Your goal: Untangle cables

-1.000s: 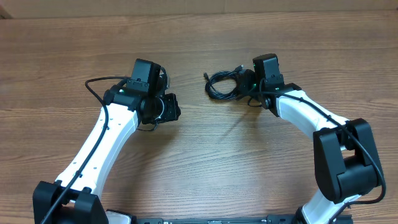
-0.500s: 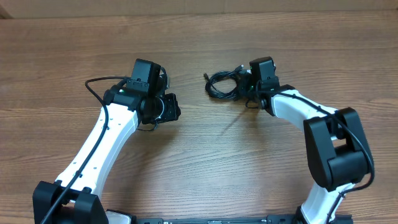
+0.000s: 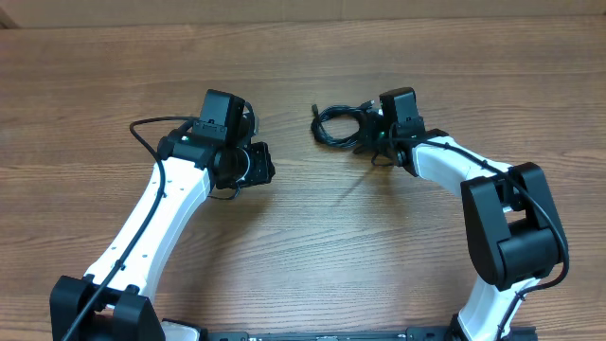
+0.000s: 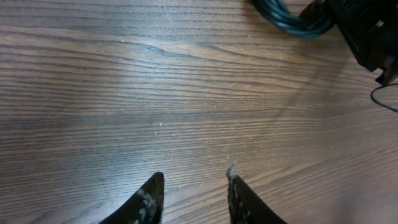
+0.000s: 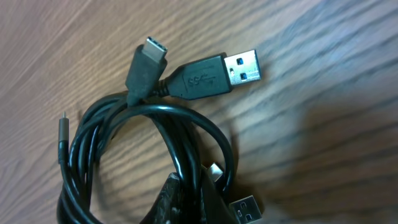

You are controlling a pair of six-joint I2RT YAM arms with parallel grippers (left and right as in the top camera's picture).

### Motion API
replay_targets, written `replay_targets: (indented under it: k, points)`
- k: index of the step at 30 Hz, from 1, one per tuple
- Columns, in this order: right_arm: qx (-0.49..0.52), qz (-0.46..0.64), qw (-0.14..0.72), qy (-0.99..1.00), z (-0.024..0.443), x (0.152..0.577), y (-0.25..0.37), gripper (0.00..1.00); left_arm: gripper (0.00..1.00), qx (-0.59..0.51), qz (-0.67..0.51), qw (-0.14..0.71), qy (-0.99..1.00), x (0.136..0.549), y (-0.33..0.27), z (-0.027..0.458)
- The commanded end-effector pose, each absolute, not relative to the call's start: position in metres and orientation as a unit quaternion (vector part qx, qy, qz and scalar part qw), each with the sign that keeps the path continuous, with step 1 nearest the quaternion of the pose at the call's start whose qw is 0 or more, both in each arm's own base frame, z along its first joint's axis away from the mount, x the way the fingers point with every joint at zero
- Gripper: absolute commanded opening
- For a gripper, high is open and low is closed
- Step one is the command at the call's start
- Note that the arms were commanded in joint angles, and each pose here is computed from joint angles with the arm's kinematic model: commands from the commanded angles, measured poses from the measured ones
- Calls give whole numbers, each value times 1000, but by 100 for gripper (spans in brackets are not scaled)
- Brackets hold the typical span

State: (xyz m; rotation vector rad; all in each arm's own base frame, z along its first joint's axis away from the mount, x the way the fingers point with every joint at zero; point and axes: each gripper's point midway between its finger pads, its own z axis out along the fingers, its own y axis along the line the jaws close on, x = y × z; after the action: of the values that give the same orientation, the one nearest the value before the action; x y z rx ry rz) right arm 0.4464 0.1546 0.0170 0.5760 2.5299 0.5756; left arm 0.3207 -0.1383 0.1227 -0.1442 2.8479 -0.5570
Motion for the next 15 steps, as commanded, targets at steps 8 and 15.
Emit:
replay_targets:
  k: [8,15]
  points:
    - [155,312,130,928,18,411,198,4,31,-88,-141,140,976,332,-123,123]
    - [121,361,65,922,24,381,231,4,32,-111,-137,139,974,333,-120,121]
